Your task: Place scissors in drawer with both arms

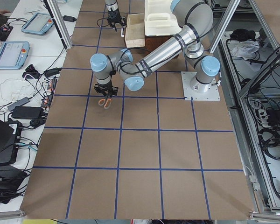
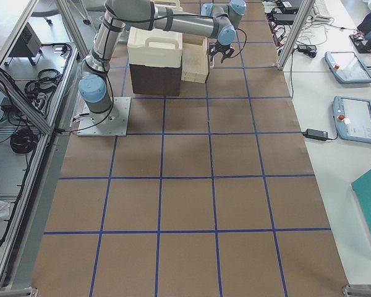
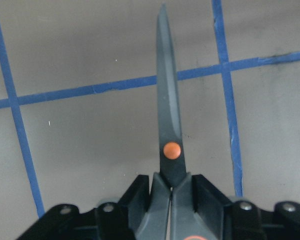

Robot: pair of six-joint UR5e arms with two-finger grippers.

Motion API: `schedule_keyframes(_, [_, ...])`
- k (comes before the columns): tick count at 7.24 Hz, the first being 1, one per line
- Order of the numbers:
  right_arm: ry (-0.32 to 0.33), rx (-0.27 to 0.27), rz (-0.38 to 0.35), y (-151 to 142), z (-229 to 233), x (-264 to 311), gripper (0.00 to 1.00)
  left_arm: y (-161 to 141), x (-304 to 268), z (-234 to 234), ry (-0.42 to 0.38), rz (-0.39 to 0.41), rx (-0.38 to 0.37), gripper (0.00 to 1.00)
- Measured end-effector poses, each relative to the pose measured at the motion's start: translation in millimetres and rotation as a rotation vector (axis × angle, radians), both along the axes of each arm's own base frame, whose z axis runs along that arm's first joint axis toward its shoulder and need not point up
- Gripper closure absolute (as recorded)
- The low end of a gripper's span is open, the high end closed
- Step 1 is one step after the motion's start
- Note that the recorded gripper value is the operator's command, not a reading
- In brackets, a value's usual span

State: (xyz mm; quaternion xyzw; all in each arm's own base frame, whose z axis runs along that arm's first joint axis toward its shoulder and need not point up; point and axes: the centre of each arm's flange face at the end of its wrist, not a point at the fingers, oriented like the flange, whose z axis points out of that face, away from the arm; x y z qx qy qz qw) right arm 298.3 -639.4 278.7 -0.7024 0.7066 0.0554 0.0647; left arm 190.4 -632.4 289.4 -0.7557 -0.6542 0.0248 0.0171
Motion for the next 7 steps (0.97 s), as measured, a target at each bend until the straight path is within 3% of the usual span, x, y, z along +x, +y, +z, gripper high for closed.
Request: schedule_keyframes(7, [-0.015,-0.038,0.005,-14.6,-1.8,4.1,0.35,0.3,-0.3,3.6,-0.003,0.001,-0.005,0.88])
